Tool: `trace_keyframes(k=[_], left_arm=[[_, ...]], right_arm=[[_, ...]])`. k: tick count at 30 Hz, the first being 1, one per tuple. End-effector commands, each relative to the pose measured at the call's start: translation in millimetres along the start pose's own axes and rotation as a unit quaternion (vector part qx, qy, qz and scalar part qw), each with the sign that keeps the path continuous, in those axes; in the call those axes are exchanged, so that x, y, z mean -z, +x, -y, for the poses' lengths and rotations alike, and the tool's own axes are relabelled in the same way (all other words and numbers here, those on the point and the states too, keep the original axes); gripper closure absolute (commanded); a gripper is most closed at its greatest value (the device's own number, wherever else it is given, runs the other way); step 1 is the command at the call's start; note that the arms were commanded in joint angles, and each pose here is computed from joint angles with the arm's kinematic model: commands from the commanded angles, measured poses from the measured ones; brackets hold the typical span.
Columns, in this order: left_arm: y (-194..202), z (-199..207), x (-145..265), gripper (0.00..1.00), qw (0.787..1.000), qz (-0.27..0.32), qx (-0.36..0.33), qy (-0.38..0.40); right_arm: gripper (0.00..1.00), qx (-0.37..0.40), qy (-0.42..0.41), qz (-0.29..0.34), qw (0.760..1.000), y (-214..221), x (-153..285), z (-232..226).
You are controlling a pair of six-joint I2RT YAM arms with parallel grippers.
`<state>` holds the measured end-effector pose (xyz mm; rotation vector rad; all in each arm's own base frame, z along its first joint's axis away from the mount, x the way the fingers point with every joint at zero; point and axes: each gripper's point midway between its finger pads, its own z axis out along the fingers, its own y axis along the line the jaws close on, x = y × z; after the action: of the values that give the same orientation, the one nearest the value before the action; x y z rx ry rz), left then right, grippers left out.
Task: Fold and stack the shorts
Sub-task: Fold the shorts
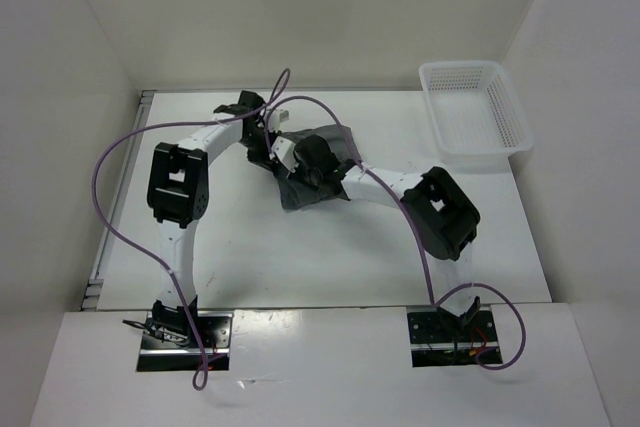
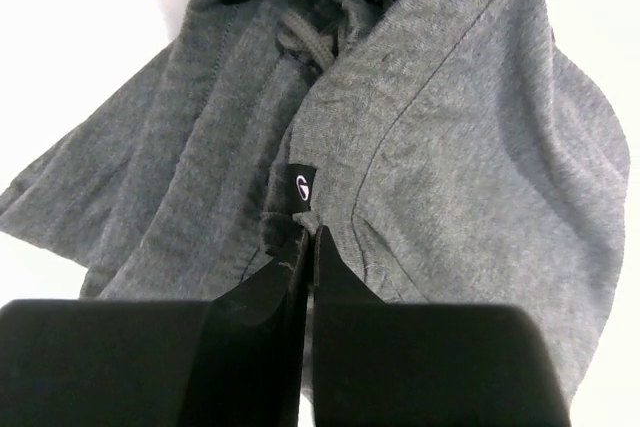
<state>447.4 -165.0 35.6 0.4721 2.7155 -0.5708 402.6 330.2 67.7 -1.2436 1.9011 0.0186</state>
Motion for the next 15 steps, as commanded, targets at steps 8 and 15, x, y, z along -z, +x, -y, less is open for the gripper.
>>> trace_keyframes(k=[8, 15], left_arm=[[-57.7, 41.7, 84.6, 0.96, 0.991, 0.099, -0.040, 0.079], [-73.8, 19.1, 50.5, 0.96, 0.993, 0.091, -0.031, 0.072]], right_arm=[[1.00, 0.039, -0.082, 0.066, 0.994, -45.4, 79.7, -18.0], [1.00, 0.035, -0.162, 0.080, 0.983, -48.9, 93.1, -45.6]])
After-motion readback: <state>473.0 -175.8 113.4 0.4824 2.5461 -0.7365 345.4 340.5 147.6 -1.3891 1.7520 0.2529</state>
